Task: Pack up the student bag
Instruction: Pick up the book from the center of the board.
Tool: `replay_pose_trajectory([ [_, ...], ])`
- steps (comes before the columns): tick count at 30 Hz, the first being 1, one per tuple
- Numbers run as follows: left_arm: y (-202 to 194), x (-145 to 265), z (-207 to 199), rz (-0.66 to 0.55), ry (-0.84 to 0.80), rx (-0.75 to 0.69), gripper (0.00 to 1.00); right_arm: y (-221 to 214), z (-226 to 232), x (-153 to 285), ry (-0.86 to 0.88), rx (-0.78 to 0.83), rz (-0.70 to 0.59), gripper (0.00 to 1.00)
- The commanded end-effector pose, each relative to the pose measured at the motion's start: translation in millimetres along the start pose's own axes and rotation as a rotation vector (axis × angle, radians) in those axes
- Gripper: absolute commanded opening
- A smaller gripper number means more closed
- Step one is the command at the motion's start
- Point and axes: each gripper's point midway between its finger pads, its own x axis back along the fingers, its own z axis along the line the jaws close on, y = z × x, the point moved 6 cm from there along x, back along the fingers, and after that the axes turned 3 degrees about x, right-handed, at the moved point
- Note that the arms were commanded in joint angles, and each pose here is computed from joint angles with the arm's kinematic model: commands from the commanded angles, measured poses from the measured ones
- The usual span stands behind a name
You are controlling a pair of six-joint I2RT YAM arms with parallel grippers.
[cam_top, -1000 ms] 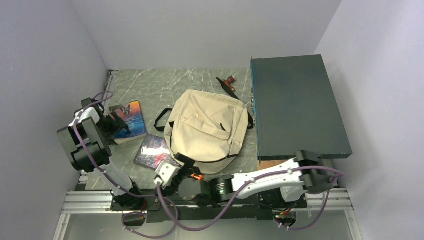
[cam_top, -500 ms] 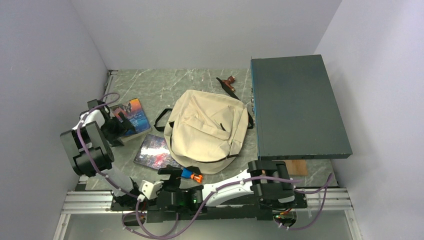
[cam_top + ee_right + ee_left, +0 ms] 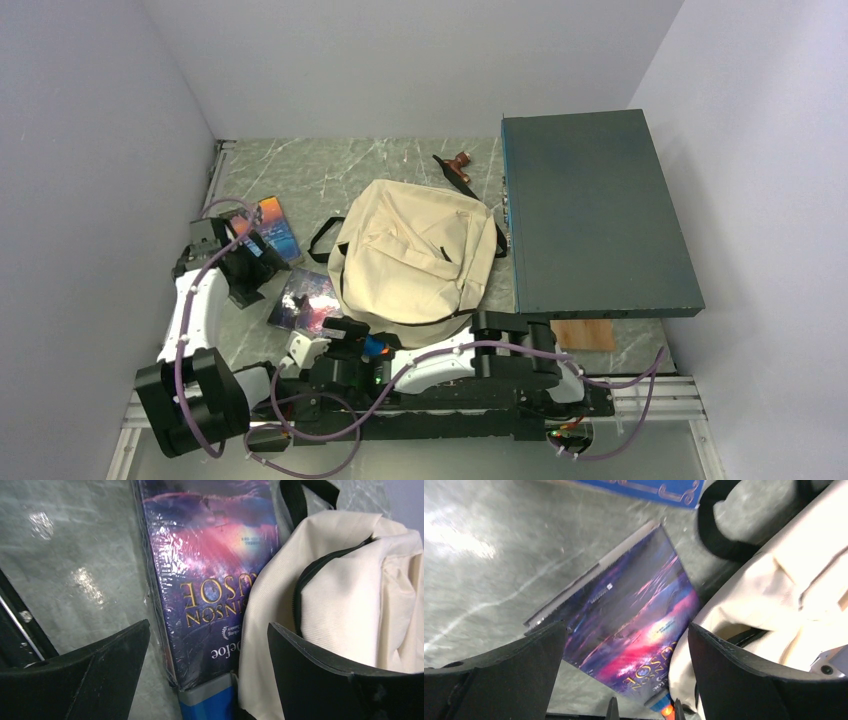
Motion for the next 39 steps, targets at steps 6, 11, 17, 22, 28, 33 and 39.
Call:
replay_pose_trajectory([
  [6,-32.6,0.6,12.5,0.004,0.048,0.175,0.97,-1.3,11.8,-5.9,0.017,0.042,0.000,0.89],
  [11,-41.7,-1.7,12.9,0.063,0.034,0.191,1.00,-11.0,12.4,-13.6,-0.037,0.101,0.039,0.89],
  [17,-56.2,-8.5,18.3,0.115,0.025,0.226,0.98,-11.3,5.1,-16.8,-0.071,0.071,0.044,0.70],
  [22,-56.5,-7.4,18.0,0.108,0.016,0.221,0.95,-3.1,-6.7,-12.0,-0.062,0.024,-0.001,0.52],
  [28,-34.2,9.5,9.3,0.022,0.016,0.105,0.99,5.1,-19.7,-6.0,-0.024,-0.066,-0.040,0.47],
  [33,-4.8,15.7,-1.4,-0.077,-0.002,-0.050,1.00,6.3,-23.4,-1.4,0.017,-0.147,-0.059,0.47],
  [39,5.1,-25.7,-1.6,0.078,0.001,-0.129,1.00,11.7,-18.5,2.7,0.087,-0.198,-0.095,0.53],
])
